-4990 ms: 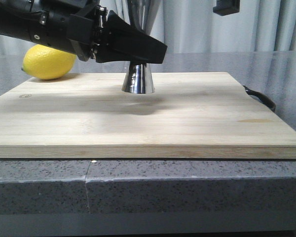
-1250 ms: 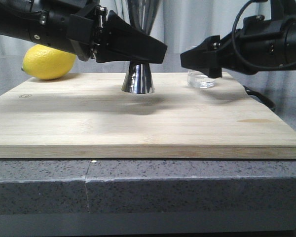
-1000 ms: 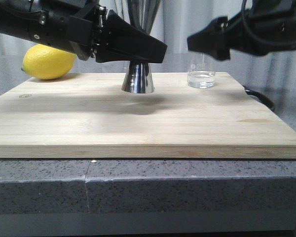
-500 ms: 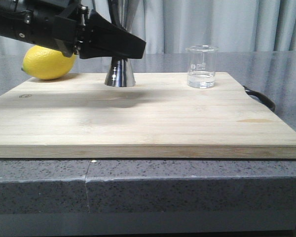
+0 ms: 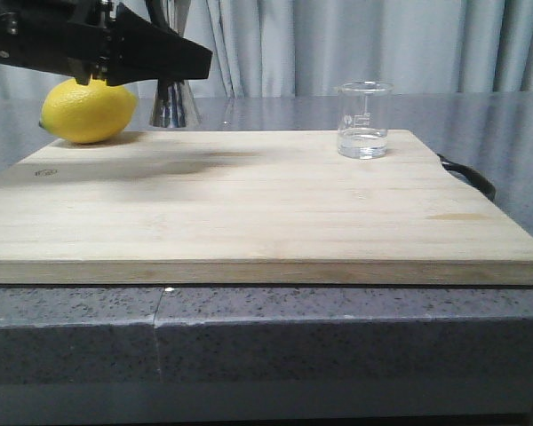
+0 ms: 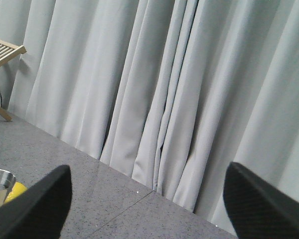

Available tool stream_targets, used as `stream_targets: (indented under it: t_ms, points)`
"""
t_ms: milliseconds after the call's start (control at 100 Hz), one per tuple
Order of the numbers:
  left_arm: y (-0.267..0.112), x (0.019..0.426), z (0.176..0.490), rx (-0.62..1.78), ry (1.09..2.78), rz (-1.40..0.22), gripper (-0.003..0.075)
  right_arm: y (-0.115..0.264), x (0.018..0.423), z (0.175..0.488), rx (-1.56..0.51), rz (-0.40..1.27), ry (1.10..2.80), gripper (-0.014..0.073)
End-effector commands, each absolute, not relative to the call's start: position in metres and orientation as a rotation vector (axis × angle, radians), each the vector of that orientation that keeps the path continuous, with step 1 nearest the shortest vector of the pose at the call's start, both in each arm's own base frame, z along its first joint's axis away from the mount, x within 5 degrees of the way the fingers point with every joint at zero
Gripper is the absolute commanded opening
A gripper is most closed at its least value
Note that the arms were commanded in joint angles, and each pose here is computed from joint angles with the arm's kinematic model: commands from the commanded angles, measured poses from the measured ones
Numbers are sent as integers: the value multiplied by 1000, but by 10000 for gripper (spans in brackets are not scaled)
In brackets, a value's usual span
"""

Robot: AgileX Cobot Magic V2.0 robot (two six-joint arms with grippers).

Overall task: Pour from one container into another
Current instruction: 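Withdraw the right gripper and lower the jigger with the left gripper, then set the jigger on the board, open the left gripper, withdraw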

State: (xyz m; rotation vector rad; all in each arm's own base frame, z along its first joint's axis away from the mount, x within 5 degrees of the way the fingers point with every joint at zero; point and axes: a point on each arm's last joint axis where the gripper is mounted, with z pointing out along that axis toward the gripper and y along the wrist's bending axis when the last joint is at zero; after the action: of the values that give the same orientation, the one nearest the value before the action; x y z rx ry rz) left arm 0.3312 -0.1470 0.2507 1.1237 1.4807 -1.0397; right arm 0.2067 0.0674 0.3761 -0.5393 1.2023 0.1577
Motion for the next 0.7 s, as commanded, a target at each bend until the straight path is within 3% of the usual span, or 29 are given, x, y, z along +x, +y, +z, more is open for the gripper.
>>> stream_targets:
  t_ms: [0, 370, 690]
  points:
    - [-144, 319, 280, 1086, 1324, -1116, -19, 67, 199, 393, -516, 177, 1117, 563]
    - [-141, 305, 252, 1044, 1378, -1137, -19, 67, 199, 393, -516, 177, 1119, 563]
    - [-140, 301, 245, 1036, 1391, -1140, -19, 67, 199, 393, -516, 177, 1119, 563]
